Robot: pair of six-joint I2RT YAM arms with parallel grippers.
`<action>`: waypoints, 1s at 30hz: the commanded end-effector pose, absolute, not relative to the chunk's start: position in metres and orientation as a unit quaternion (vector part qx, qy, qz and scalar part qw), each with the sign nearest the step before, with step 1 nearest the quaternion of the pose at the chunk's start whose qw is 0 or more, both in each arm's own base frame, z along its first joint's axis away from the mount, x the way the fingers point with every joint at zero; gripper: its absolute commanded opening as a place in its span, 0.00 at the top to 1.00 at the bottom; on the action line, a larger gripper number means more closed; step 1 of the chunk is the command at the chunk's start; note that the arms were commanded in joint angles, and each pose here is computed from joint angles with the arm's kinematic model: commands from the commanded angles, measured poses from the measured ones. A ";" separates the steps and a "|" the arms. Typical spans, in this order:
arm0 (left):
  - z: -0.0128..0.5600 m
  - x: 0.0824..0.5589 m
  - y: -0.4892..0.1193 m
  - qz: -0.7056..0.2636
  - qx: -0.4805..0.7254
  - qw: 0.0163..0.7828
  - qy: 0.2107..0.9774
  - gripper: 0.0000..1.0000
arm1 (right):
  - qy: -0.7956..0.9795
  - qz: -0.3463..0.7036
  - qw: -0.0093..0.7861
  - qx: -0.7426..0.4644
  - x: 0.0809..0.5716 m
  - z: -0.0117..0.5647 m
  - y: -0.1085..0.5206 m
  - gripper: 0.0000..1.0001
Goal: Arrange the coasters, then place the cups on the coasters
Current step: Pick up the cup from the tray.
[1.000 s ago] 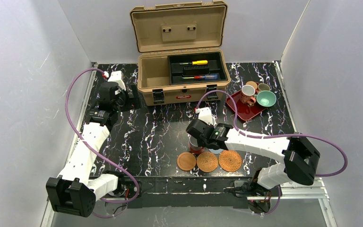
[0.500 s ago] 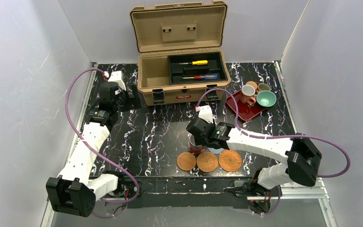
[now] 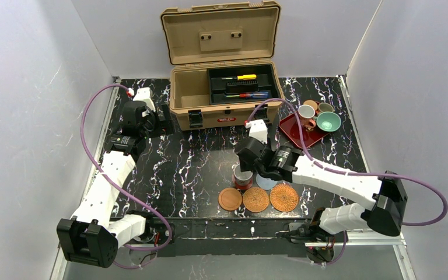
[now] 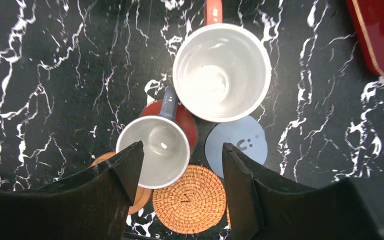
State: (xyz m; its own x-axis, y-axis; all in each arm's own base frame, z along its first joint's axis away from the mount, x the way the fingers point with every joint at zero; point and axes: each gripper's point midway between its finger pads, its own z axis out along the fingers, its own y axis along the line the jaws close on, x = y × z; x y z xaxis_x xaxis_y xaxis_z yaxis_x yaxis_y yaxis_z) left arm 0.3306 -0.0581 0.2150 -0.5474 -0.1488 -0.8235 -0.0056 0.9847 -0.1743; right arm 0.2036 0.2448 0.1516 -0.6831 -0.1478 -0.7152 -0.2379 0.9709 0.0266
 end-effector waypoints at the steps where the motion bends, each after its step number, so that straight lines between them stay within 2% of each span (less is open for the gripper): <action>1: 0.218 0.327 -0.054 -0.067 -0.047 0.481 0.873 0.01 | 0.892 0.054 0.440 -0.092 0.218 0.205 0.235 0.32; 7: 0.218 0.327 -0.054 -0.065 -0.048 0.481 0.873 0.01 | 0.883 0.028 0.462 -0.084 0.250 0.239 0.214 0.30; 16: 0.216 0.327 -0.051 -0.059 -0.049 0.482 0.873 0.01 | 0.884 0.036 0.467 -0.008 0.323 0.252 0.143 0.29; 22: 0.216 0.328 -0.055 -0.068 -0.045 0.480 0.873 0.01 | 0.879 0.057 0.463 0.097 0.377 0.236 0.072 0.30; 30: 0.220 0.327 -0.058 -0.077 -0.041 0.483 0.871 0.01 | 0.873 0.085 0.441 0.189 0.451 0.194 0.029 0.33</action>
